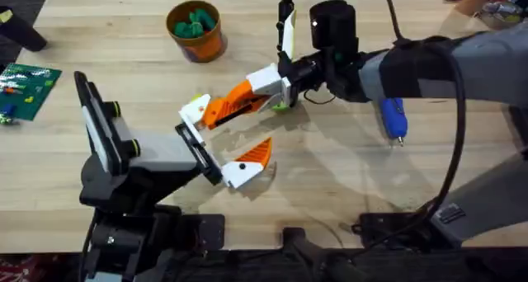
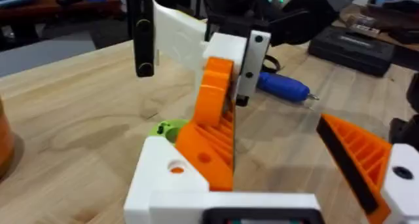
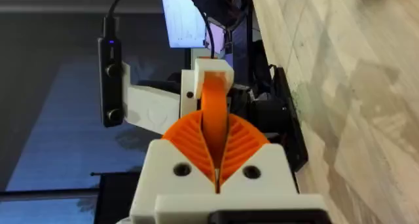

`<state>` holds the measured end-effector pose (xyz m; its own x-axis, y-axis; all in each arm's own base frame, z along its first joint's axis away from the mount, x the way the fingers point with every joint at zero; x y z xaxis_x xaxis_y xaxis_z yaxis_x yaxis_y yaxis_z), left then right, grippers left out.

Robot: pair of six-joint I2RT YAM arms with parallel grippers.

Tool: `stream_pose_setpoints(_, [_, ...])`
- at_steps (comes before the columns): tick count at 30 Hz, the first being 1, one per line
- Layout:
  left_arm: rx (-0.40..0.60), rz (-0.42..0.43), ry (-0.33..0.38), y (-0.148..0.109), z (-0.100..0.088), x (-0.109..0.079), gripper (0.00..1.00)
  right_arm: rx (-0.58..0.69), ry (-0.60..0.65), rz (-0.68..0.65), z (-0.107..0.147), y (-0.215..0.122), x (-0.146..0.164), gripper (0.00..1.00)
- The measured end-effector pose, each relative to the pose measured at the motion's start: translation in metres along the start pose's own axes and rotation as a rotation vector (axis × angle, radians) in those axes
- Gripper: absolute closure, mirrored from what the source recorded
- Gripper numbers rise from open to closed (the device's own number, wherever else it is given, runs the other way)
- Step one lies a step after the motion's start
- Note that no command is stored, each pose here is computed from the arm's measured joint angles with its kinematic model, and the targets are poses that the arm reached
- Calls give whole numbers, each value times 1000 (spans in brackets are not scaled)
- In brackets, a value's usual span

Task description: Pick up the gripper from the table and insert it into the empty holder that is missing its gripper. Then pick up a screw, insert it into the mounting hole, and use the screwdriver to tighten it. Finally, clean up the table by picking up the vegetable and placing it into the bucket.

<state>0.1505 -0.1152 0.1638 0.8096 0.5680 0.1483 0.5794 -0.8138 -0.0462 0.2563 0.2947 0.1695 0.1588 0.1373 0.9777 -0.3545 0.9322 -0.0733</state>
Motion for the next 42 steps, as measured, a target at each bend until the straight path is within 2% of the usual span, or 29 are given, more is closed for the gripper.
stream_pose_setpoints(9, [-8,59,-5,0,-1,-8,14,-24,-27,0,-5,-7,-2,980])
stream_pose_setpoints(19, [-8,83,-37,0,0,-11,14,-4,-51,16,-3,13,-6,981])
stream_pose_setpoints(29, [-2,38,-35,-1,0,-4,15,-36,-80,31,-8,23,0,980])
stream_pose_setpoints(38, [-1,32,-35,-1,0,-4,14,-44,-82,33,-9,24,0,982])
stream_pose_setpoints(39, [-1,32,-35,-1,0,-3,14,-44,-82,34,-9,24,0,969])
stream_pose_setpoints(40, [-1,32,-34,-1,0,-3,14,-46,-80,34,-9,24,-1,906])
stream_pose_setpoints(42, [-3,37,-29,-1,0,-4,15,-50,-76,41,-10,27,-3,638])
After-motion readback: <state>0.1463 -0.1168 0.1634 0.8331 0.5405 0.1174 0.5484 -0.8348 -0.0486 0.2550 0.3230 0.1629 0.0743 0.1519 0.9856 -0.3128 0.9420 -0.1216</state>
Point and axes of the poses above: each hand's point on the last joint's axis, 136 mm out from that joint toward the fingers, its own y axis out along the fingers, its own x axis along the line the jaws close on, z = x × y, the point moved 4 cm from there along -y, back along the fingers, and after that the axes turned 15 degrees about y, right-handed, at the moved point
